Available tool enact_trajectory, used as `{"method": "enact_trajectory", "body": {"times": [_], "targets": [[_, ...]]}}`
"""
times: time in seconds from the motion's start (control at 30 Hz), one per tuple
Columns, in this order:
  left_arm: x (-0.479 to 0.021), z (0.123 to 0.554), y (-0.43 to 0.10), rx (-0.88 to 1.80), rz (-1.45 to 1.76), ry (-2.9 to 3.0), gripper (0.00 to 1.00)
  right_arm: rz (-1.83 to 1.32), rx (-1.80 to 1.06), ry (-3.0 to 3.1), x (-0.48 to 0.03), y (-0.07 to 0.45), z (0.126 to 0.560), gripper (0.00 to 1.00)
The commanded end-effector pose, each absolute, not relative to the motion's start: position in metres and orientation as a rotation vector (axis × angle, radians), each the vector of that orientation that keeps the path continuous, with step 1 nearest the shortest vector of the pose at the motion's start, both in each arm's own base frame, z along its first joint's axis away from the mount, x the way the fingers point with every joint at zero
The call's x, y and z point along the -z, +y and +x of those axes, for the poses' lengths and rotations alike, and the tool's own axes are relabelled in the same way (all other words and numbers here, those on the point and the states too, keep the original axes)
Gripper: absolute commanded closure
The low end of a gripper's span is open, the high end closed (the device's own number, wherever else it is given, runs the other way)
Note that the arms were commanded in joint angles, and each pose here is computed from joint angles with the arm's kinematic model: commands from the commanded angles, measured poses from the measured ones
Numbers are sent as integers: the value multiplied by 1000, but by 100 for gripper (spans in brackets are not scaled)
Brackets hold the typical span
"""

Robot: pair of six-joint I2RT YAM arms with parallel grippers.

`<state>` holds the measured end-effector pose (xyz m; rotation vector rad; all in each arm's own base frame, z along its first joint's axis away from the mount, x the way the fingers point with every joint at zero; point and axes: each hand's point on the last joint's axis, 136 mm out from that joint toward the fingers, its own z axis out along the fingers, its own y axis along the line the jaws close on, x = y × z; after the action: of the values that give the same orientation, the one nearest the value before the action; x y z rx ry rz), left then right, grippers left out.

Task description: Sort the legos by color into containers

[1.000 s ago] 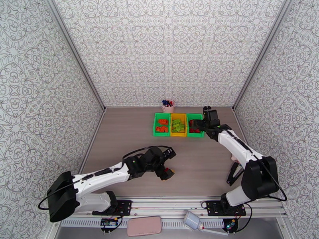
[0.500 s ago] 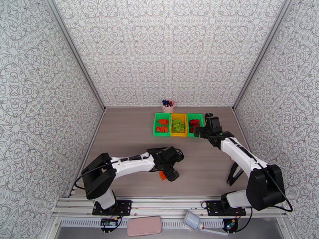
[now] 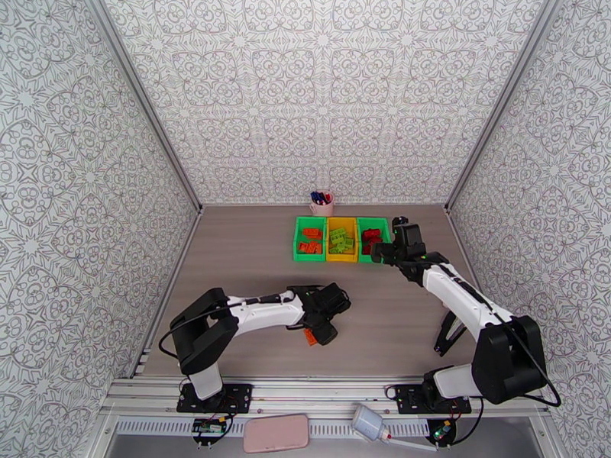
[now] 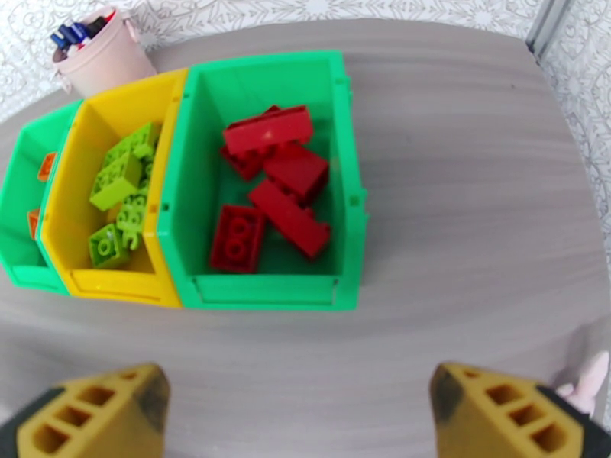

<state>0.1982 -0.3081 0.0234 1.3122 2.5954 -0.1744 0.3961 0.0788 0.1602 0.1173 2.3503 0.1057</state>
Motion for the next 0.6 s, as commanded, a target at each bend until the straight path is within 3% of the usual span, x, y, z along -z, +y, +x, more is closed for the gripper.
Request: {"method": "enact_trajectory", "body": {"times": [0.0,0.1,0.4,0.57], "targets": [[-21,201,-299,136,1311,2603,44,122,-109,2332,-163,76,394,6],[-21,200,-297,143,1311,2608,47,121,-96,2338,-161,74,392,7],[-18,199,-292,147,1295,2623,41,125,-101,2329,-164,74,390,6],[-23,201,-296,167,1276,2609,52,122,-108,2322,-169,74,388,7]]}}
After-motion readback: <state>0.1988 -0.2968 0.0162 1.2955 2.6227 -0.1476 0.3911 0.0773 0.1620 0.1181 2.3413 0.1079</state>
